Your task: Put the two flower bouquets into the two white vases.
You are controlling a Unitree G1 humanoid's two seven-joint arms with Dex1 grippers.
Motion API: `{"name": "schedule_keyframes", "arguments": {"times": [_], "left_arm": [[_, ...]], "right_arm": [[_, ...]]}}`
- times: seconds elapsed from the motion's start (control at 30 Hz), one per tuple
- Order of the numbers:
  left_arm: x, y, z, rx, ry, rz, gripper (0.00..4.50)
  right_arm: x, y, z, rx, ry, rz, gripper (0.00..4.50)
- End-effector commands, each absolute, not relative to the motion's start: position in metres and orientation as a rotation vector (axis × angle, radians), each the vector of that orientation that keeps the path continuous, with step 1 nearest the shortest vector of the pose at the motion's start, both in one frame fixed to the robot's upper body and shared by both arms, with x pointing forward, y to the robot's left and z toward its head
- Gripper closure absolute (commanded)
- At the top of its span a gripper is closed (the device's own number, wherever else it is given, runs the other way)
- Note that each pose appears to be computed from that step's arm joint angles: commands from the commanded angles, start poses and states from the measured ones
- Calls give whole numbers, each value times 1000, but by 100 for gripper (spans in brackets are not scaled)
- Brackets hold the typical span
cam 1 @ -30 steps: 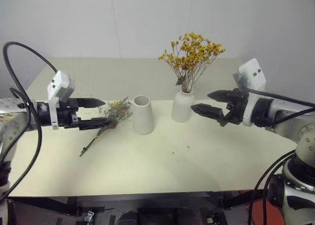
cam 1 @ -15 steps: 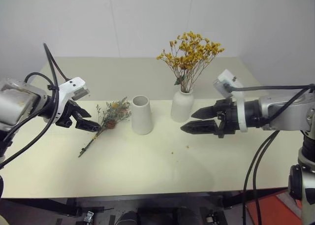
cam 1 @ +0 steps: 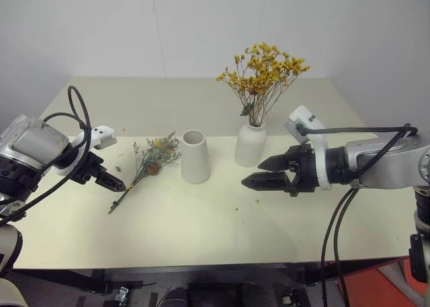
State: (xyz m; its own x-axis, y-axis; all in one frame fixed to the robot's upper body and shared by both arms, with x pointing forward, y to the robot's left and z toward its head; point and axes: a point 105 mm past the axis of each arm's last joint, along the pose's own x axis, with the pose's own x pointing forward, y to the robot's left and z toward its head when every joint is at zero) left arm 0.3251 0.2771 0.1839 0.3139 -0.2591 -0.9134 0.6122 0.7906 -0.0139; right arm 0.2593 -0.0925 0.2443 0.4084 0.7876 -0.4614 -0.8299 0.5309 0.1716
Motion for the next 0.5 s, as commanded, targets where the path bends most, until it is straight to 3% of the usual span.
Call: {"name": "schedule_keyframes", "arguments": {"times": [0.03,0.23,0.5], "left_arm": [[335,274,191,413,1090,-578,0],[345,267,183,434,1101,-584,0],[348,269,159,449,1143,-557,0]], "right_arm": [[247,-81,262,-104,440,1095,4],[229,-69,265,-174,318,1229,4],[234,-70,260,-214,316,1216,4]]}}
